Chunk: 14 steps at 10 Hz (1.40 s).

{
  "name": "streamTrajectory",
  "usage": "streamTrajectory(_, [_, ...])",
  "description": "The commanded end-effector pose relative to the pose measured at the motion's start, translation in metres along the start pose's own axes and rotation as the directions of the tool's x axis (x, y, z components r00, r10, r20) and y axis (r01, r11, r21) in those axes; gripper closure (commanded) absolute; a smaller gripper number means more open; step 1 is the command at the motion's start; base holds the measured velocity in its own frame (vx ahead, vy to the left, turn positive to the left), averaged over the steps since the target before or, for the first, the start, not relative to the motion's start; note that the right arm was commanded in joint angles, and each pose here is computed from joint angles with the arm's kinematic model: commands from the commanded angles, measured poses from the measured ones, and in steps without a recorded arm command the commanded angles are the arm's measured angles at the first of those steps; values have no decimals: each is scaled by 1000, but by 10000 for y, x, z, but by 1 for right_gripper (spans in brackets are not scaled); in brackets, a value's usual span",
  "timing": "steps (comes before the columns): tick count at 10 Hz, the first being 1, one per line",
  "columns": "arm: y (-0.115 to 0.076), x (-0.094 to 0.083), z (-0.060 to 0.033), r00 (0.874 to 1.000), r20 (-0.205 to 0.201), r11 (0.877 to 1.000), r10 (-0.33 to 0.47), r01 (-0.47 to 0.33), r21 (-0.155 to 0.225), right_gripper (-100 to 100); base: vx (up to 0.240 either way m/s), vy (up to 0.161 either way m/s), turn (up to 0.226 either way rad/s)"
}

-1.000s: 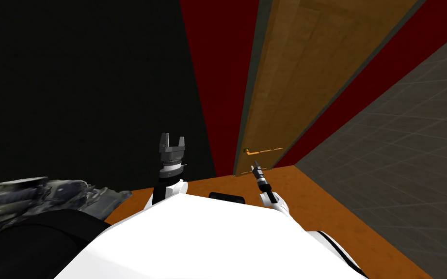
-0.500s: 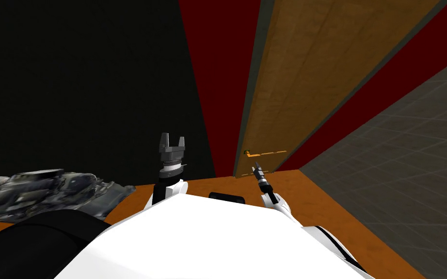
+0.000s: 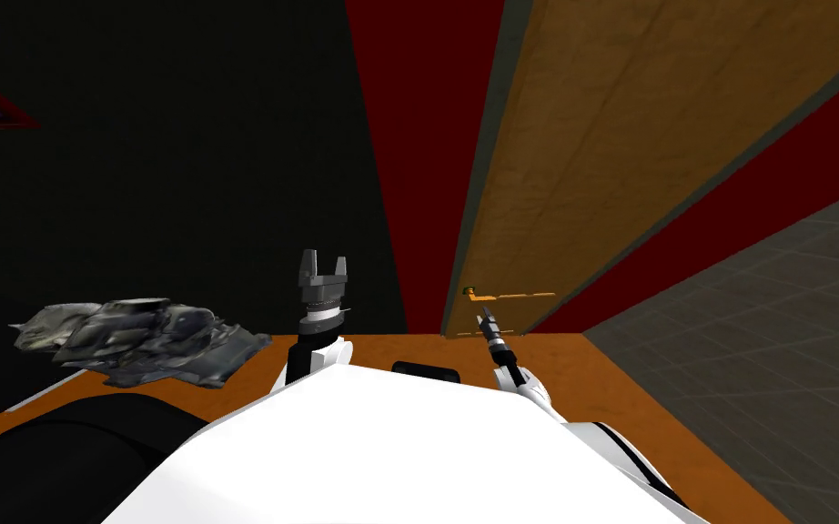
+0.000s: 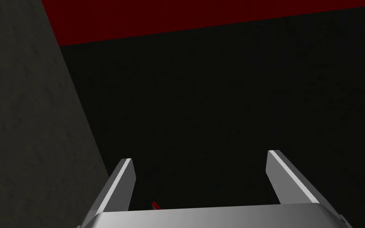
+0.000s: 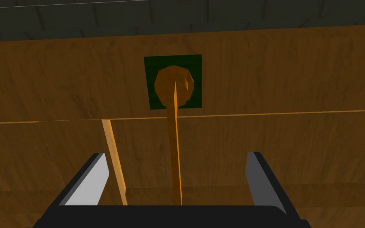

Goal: Pull the door open

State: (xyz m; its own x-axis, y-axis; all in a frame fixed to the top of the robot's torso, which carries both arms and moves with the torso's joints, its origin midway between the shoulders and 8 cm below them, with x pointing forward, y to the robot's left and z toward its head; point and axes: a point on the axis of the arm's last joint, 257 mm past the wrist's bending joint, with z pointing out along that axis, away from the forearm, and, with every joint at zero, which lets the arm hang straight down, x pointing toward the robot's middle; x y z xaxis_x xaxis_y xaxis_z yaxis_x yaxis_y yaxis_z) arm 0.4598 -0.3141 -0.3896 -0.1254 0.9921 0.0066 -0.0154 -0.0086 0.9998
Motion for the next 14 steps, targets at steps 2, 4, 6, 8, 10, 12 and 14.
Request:
streamTrajectory(2, [-6,-365,-138,995,99,1000,0,0,1,-100,95,-16,400])
streamTrajectory(4, [-130,-402,-225,994,110,999,-3,-1,34,-100,64,-9,24])
streamTrajectory(6, [-6,-365,-138,995,99,1000,0,0,1,-100,-6,3,-5])
streamTrajectory(8, [-13,-681,-296,983,183,1000,-2,1,1,-100,57,-26,384])
streamTrajectory(10, [-13,-681,-296,983,183,1000,-2,1,1,-100,59,-43,27])
streamTrajectory(12, [-15,-797,-361,977,214,1000,-2,2,1,-100,44,-36,170])
streamTrajectory(14, [-18,-774,-344,978,210,1000,-3,2,4,100,8,-7,1])
